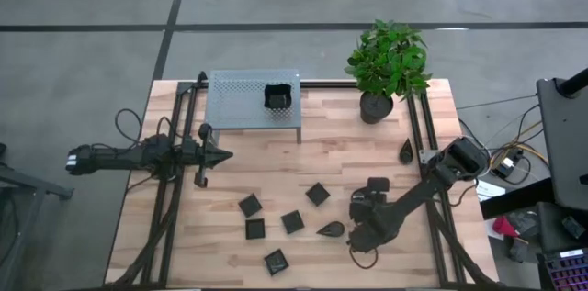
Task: Pick & Place Mini shaped plates
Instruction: Put the drop-shaped plate on the shelf
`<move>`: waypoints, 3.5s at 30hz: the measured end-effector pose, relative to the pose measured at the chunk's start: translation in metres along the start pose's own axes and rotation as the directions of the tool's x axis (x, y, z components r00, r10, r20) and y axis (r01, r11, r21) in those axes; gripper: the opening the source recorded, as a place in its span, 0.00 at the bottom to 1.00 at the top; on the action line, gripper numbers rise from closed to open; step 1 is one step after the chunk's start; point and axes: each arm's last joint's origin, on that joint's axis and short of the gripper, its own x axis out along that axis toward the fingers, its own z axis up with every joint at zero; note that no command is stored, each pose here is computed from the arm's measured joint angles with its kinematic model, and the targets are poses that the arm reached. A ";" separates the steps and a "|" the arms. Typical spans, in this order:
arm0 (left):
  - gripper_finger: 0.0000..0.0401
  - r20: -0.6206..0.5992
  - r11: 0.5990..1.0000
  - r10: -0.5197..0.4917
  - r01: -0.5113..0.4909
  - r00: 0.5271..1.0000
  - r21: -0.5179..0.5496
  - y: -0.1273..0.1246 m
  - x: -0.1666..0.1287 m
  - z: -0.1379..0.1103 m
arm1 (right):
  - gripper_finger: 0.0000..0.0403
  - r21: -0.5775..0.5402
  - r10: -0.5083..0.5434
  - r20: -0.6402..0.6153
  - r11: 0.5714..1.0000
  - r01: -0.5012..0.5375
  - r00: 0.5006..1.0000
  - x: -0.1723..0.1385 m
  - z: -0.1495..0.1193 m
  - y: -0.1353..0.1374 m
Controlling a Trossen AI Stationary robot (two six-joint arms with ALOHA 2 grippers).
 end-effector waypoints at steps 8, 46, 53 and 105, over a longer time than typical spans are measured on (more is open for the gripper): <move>0.00 0.000 1.000 0.000 0.000 1.000 0.000 0.000 0.000 0.000 | 0.20 -0.182 0.028 0.089 0.983 -0.011 0.996 0.013 0.003 0.007; 0.00 -0.002 1.000 0.000 0.000 1.000 0.000 0.000 0.000 0.000 | 0.11 -0.295 0.016 0.184 0.955 0.040 0.983 0.027 0.006 0.009; 0.00 -0.002 1.000 0.000 0.000 1.000 0.000 0.000 0.000 0.000 | 0.08 -0.288 0.019 0.184 0.957 0.036 0.983 0.030 0.007 0.008; 0.00 -0.001 1.000 0.000 0.000 1.000 0.000 0.000 0.000 0.000 | 0.02 -0.320 -0.106 0.837 0.702 0.636 0.538 -0.096 0.191 -0.152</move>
